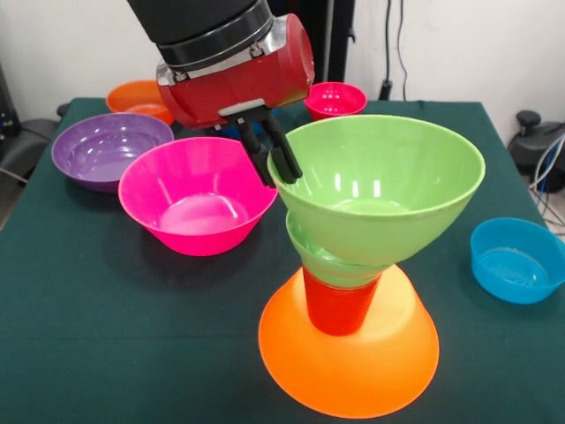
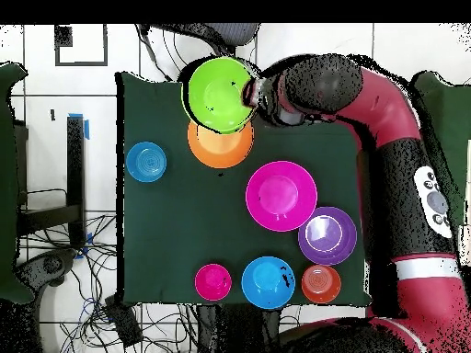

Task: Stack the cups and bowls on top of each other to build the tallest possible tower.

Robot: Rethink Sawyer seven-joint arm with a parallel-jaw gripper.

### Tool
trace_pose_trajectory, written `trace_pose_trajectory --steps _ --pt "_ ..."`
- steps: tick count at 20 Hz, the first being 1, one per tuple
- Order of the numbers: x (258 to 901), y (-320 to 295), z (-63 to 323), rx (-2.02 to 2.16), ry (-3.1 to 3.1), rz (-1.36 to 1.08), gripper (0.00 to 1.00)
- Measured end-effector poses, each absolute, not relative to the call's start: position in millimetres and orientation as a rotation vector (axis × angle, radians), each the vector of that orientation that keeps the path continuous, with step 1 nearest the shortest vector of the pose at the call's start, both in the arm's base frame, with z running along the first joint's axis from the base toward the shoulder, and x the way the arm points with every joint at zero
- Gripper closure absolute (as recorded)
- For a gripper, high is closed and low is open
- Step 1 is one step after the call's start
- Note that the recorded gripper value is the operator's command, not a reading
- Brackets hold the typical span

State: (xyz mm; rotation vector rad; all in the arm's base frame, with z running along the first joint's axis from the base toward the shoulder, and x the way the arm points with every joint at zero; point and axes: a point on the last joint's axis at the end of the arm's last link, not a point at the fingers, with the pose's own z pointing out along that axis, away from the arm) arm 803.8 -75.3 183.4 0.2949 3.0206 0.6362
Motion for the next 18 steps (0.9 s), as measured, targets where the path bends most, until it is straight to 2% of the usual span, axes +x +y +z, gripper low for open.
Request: trace_pose_trajectory --steps 18 --pt "797.2 -68.1 181.2 0.272 3.073 0.657 1.00"
